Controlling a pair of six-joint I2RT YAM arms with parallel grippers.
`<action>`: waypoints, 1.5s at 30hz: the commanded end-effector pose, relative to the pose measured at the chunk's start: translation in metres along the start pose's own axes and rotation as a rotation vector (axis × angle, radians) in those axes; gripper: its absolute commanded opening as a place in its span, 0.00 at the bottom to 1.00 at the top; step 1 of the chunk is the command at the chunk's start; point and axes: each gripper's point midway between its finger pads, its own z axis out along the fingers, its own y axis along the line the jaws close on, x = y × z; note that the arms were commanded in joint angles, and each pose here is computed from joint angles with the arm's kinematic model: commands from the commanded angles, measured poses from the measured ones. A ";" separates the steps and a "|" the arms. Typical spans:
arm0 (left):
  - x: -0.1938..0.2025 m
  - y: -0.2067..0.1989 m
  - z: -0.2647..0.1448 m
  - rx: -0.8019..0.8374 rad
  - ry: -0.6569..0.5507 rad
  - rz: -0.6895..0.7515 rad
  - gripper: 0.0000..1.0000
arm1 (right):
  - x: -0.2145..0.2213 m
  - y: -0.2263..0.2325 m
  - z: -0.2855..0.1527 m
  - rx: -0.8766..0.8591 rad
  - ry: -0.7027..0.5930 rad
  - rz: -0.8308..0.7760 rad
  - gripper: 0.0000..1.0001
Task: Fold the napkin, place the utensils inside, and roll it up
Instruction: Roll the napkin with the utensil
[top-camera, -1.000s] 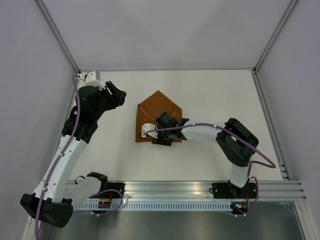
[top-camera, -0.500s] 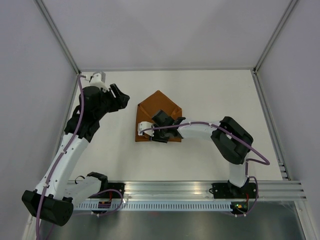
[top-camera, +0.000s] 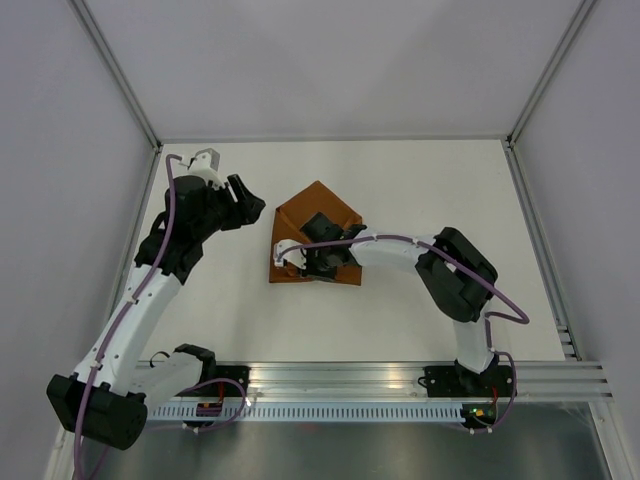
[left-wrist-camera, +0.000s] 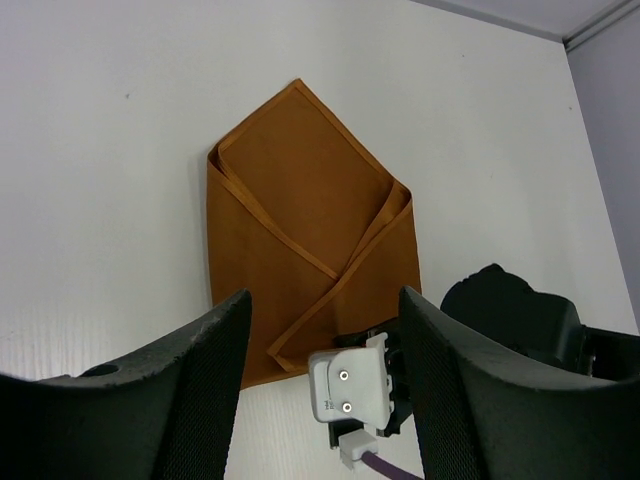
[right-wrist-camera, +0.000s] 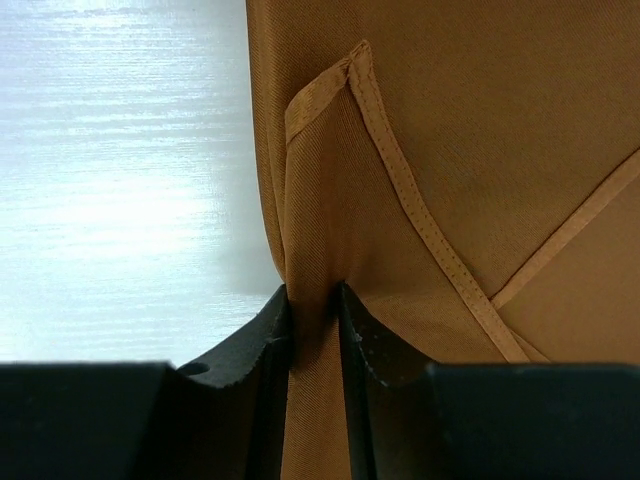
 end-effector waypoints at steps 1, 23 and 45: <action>-0.008 -0.009 -0.009 0.051 -0.039 0.040 0.66 | 0.054 0.047 0.014 -0.222 0.175 0.071 0.28; 0.028 -0.051 -0.034 0.278 -0.121 0.154 0.62 | 0.087 0.058 -0.015 -0.589 0.221 0.314 0.17; 0.147 -0.072 0.003 0.408 -0.036 0.461 0.70 | 0.110 0.047 -0.011 -0.590 0.246 0.412 0.15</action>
